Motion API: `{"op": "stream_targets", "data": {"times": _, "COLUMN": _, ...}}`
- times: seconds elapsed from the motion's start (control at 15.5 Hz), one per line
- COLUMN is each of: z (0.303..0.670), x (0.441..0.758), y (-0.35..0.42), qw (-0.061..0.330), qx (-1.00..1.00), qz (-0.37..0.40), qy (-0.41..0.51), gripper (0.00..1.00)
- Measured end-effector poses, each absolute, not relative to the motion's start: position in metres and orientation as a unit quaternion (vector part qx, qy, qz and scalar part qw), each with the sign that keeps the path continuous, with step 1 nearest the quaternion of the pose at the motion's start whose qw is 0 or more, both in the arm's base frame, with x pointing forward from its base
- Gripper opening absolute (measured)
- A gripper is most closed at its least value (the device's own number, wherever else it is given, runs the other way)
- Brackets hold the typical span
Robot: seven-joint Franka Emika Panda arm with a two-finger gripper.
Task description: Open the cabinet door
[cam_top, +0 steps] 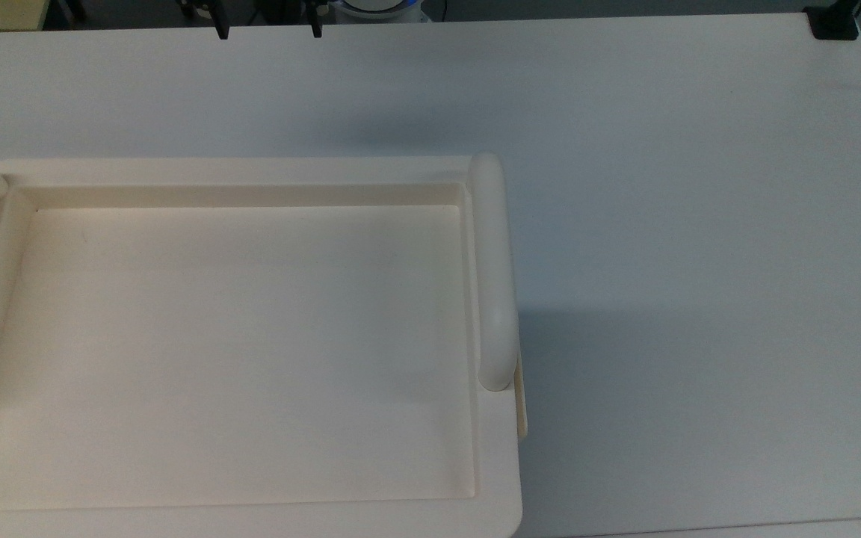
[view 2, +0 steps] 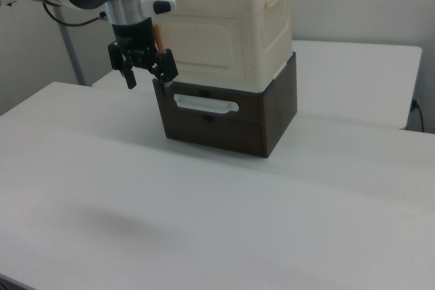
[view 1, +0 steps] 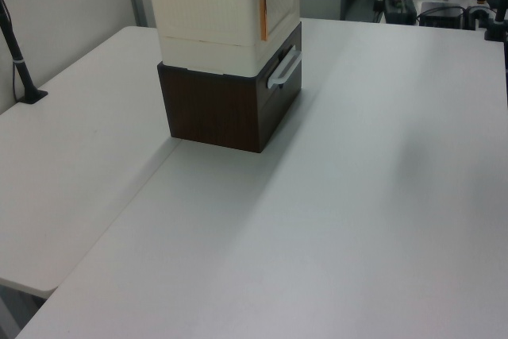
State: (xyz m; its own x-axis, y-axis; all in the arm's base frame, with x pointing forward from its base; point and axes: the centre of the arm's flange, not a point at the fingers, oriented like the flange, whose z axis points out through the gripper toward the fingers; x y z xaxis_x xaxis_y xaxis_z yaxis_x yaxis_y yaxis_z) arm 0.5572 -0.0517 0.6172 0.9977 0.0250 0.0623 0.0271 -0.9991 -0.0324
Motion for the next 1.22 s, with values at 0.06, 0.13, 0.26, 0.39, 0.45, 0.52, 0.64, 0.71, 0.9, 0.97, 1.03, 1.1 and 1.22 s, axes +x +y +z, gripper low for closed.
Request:
{"op": "stream_targets", "data": {"times": 0.06, "z": 0.617, "x": 0.557, "y": -0.052, "qw": 0.017, "qx": -0.999, "qz": -0.031, "qy": -0.013, "gripper": 1.00}}
{"op": "stream_targets", "data": {"times": 0.13, "z": 0.617, "x": 0.557, "y": -0.052, "qw": 0.017, "qx": -0.999, "qz": -0.031, "qy": -0.013, "gripper": 1.00}}
{"op": "stream_targets", "data": {"times": 0.26, "z": 0.617, "x": 0.557, "y": -0.052, "qw": 0.017, "qx": -0.999, "qz": -0.030, "qy": -0.013, "gripper": 1.00}}
{"op": "stream_targets", "data": {"times": 0.39, "z": 0.616, "x": 0.557, "y": -0.052, "qw": 0.017, "qx": -0.999, "qz": -0.030, "qy": -0.020, "gripper": 1.00}}
{"op": "stream_targets", "data": {"times": 0.45, "z": 0.616, "x": 0.557, "y": -0.052, "qw": 0.016, "qx": -0.999, "qz": -0.030, "qy": -0.031, "gripper": 1.00}}
{"op": "stream_targets", "data": {"times": 0.52, "z": 0.616, "x": 0.557, "y": -0.053, "qw": 0.016, "qx": -0.998, "qz": -0.031, "qy": -0.044, "gripper": 1.00}}
{"op": "stream_targets", "data": {"times": 0.64, "z": 0.617, "x": 0.556, "y": -0.060, "qw": 0.015, "qx": -0.997, "qz": -0.031, "qy": -0.062, "gripper": 1.00}}
{"op": "stream_targets", "data": {"times": 0.71, "z": 0.617, "x": 0.556, "y": -0.063, "qw": 0.014, "qx": -0.997, "qz": -0.032, "qy": -0.068, "gripper": 1.00}}
{"op": "stream_targets", "data": {"times": 0.9, "z": 0.620, "x": 0.556, "y": -0.062, "qw": 0.014, "qx": -0.996, "qz": -0.035, "qy": -0.076, "gripper": 1.00}}
{"op": "stream_targets", "data": {"times": 0.97, "z": 0.622, "x": 0.556, "y": -0.061, "qw": 0.013, "qx": -0.996, "qz": -0.038, "qy": -0.077, "gripper": 1.00}}
{"op": "stream_targets", "data": {"times": 1.03, "z": 0.623, "x": 0.557, "y": -0.059, "qw": 0.012, "qx": -0.996, "qz": -0.043, "qy": -0.079, "gripper": 1.00}}
{"op": "stream_targets", "data": {"times": 1.1, "z": 0.625, "x": 0.558, "y": -0.057, "qw": 0.011, "qx": -0.995, "qz": -0.050, "qy": -0.080, "gripper": 1.00}}
{"op": "stream_targets", "data": {"times": 1.22, "z": 0.629, "x": 0.563, "y": -0.053, "qw": 0.007, "qx": -0.994, "qz": -0.072, "qy": -0.084, "gripper": 0.98}}
